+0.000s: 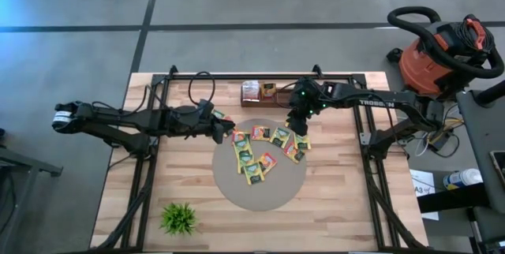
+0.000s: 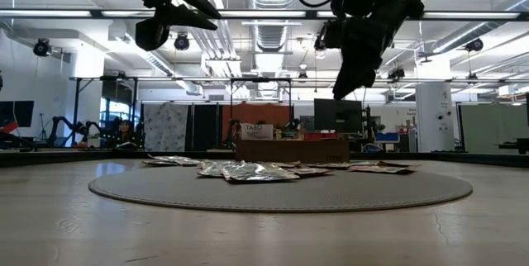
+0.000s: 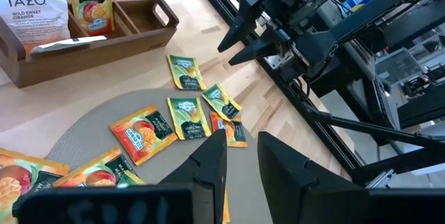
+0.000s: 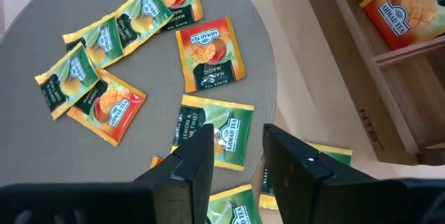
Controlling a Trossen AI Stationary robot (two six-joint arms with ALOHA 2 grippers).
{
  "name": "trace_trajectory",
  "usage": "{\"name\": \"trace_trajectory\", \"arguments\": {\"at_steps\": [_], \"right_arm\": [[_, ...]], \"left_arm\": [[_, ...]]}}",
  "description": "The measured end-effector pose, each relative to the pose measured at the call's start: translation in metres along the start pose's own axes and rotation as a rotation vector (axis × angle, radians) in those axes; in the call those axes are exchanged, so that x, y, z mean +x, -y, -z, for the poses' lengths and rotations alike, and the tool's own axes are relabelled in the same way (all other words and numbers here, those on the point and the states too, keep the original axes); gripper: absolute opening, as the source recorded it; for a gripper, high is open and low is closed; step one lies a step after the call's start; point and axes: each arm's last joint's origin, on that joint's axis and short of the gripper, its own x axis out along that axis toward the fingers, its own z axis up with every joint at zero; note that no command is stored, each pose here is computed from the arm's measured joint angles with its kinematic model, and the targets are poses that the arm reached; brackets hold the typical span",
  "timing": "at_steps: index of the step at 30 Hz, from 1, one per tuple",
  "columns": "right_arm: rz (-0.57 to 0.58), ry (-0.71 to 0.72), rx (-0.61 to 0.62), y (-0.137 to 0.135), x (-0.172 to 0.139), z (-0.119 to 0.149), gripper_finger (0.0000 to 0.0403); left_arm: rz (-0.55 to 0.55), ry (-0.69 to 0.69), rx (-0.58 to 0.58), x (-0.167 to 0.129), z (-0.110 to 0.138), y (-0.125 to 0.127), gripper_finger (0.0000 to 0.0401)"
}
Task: Pick & Place Tea
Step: Put the orange tea bag into the middle section of the wooden organizer
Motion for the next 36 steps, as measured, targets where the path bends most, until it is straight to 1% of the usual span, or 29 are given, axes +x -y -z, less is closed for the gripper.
{"name": "trace_trajectory", "arguments": {"at_steps": [14,22,26,31,36], "right_arm": [[0.000,0.009,-0.006,0.000,0.000,-0.001,0.0121],[0.000,0.005,0.013,0.000,0.001,0.000,0.0121],[0.001,0.004,0.073,0.000,0.001,0.000,0.0121],[0.014,0.006,0.175,0.001,0.001,0.000,0.0121],[0.062,0.011,0.268,0.002,0.001,0.001,0.0121]], "left_arm": [[-0.003,0.003,0.001,0.000,-0.001,-0.001,0.0078],[-0.045,0.045,0.060,0.002,-0.007,-0.006,0.0078],[-0.077,0.072,0.100,0.002,-0.011,-0.009,0.0078],[-0.101,0.085,0.182,0.003,-0.015,-0.014,0.0078],[-0.124,0.095,0.246,0.004,-0.020,-0.018,0.0078]]}}
